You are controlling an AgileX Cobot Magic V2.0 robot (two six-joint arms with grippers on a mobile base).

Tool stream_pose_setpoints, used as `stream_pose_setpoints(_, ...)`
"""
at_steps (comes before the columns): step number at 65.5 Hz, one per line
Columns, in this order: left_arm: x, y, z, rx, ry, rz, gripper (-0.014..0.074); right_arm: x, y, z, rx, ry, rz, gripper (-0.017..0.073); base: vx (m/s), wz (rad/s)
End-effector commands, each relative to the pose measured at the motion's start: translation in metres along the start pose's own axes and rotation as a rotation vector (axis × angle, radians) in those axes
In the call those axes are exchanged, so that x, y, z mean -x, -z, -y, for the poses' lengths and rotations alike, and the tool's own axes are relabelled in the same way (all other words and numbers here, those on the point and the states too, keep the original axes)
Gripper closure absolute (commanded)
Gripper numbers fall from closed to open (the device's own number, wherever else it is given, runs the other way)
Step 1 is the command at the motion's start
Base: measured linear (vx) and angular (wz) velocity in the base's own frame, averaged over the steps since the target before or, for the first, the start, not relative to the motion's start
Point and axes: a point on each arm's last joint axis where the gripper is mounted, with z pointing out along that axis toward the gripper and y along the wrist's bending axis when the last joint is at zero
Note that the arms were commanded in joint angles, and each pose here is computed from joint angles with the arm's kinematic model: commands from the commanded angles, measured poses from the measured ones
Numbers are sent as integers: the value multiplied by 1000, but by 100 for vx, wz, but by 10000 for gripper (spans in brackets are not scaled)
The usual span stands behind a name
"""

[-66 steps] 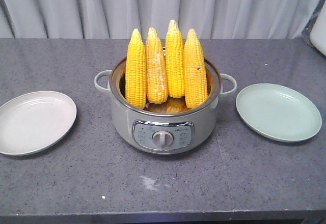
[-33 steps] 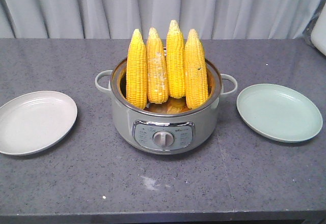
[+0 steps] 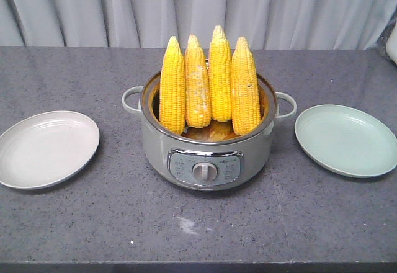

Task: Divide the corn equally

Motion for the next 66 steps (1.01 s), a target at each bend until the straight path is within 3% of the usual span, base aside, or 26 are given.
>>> stream_pose_setpoints(1, 3, 1, 0, -5, 18, 73, 600, 5, 0, 0, 5, 16, 70, 566, 1, 2)
stream_pose_setpoints(66, 5, 1, 0, -5, 18, 82, 600, 9, 1, -1, 8, 15, 119, 566, 0, 0)
